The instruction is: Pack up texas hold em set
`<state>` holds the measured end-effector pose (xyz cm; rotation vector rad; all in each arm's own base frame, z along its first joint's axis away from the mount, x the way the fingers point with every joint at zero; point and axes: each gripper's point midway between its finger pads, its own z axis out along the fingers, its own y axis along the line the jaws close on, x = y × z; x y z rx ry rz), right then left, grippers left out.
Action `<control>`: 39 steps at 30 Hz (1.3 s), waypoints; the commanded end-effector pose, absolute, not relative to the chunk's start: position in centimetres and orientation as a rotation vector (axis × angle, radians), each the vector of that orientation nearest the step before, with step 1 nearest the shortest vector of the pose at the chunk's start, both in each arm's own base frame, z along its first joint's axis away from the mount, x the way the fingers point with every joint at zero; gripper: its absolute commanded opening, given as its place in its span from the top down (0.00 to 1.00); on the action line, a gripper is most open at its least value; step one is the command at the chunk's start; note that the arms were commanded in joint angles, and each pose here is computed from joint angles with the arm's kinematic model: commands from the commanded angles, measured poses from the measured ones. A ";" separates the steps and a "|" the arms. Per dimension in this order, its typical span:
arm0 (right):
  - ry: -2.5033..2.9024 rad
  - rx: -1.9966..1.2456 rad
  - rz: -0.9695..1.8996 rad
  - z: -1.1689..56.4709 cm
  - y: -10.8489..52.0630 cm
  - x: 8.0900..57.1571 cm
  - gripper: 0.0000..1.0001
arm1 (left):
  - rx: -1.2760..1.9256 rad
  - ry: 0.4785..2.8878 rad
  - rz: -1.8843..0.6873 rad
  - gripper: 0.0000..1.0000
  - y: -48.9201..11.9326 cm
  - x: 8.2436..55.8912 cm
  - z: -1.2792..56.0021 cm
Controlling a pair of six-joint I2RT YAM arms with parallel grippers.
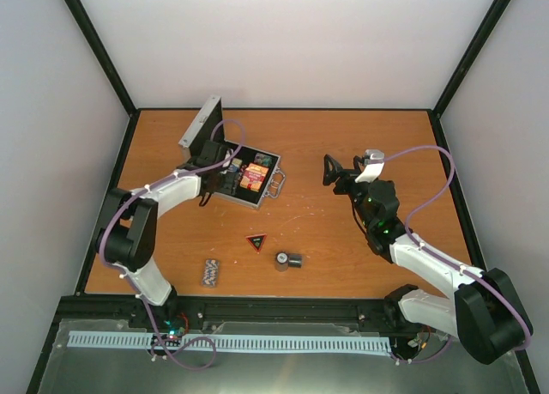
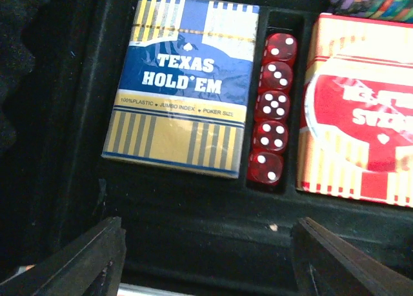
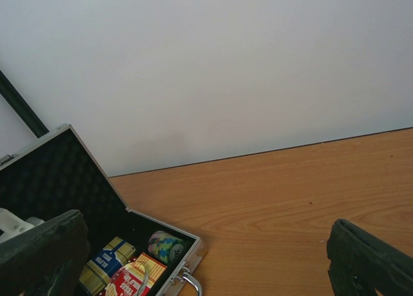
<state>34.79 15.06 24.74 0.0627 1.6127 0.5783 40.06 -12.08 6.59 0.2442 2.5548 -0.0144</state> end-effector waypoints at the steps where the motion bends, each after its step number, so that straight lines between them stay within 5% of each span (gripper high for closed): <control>1: 1.581 0.071 0.582 26.0 14.9 35.2 0.00 | 0.205 2.497 -0.125 0.28 -12.8 39.6 9.2; 14: 1.594 0.093 0.571 25.9 14.7 35.5 0.00 | 0.232 2.448 -0.362 0.24 -18.6 32.2 14.2; 20: 1.597 0.096 0.571 25.8 14.7 35.5 0.00 | 0.246 2.585 -0.314 0.26 -18.6 27.3 10.3; 29: 1.600 0.099 0.573 25.8 14.7 35.5 0.00 | 0.268 2.708 -0.571 0.31 -22.2 20.8 6.8; 39: 1.598 0.096 0.577 25.9 14.7 35.5 0.00 | 0.316 2.781 -0.510 0.31 -23.3 19.6 4.3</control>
